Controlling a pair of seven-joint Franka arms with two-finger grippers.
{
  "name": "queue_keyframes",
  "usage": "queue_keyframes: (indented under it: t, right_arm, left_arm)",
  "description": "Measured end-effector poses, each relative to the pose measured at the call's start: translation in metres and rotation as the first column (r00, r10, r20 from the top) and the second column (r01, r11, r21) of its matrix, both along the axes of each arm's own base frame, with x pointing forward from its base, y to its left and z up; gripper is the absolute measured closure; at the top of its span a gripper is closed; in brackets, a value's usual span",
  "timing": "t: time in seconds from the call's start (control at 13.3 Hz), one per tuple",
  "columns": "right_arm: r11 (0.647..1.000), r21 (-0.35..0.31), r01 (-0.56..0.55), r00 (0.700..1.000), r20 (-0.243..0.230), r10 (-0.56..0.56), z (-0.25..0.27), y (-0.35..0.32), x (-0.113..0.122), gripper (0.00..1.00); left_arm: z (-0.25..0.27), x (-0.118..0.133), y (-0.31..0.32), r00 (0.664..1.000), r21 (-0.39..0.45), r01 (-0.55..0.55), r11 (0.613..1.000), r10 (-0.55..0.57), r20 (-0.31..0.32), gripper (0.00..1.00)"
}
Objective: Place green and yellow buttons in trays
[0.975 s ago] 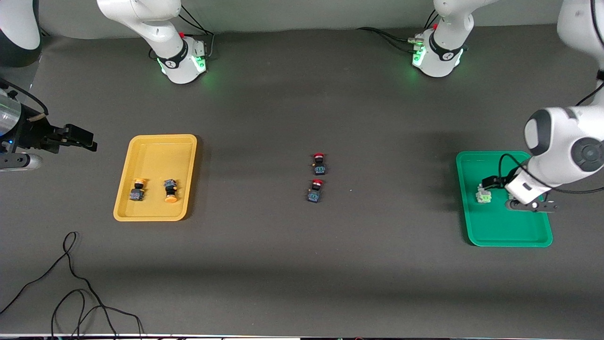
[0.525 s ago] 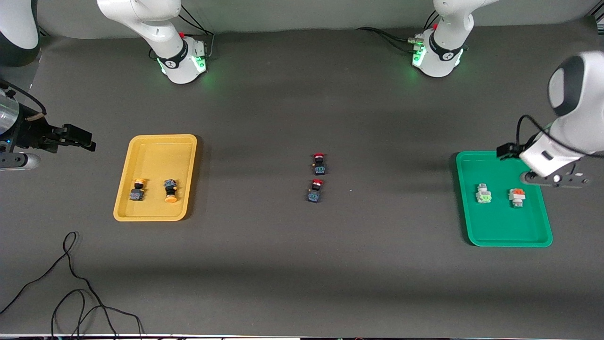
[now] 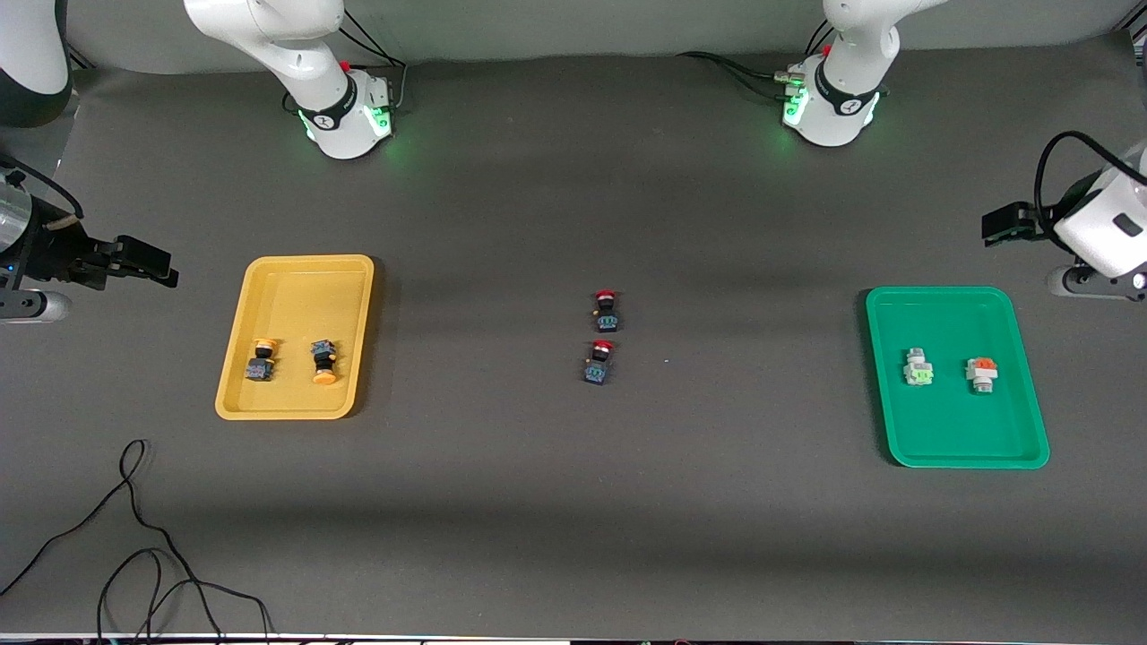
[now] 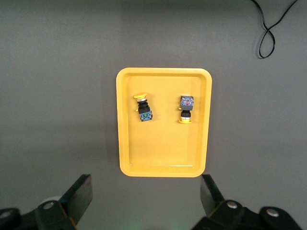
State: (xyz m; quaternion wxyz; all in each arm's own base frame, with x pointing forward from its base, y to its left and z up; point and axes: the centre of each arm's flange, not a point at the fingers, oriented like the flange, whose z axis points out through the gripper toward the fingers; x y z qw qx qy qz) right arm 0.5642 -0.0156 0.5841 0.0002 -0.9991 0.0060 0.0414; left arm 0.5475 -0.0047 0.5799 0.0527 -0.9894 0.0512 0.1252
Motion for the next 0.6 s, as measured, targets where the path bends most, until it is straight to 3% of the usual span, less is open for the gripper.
queue_keyframes:
  t: [0.6]
  right_arm:
    - [1.000,0.000,0.000,1.000,0.000,0.000,0.000,0.000,0.000,0.00]
  left_arm:
    - [-0.007,0.003,-0.013,1.000,-0.023,0.020,1.000,-0.020,-0.017,0.04]
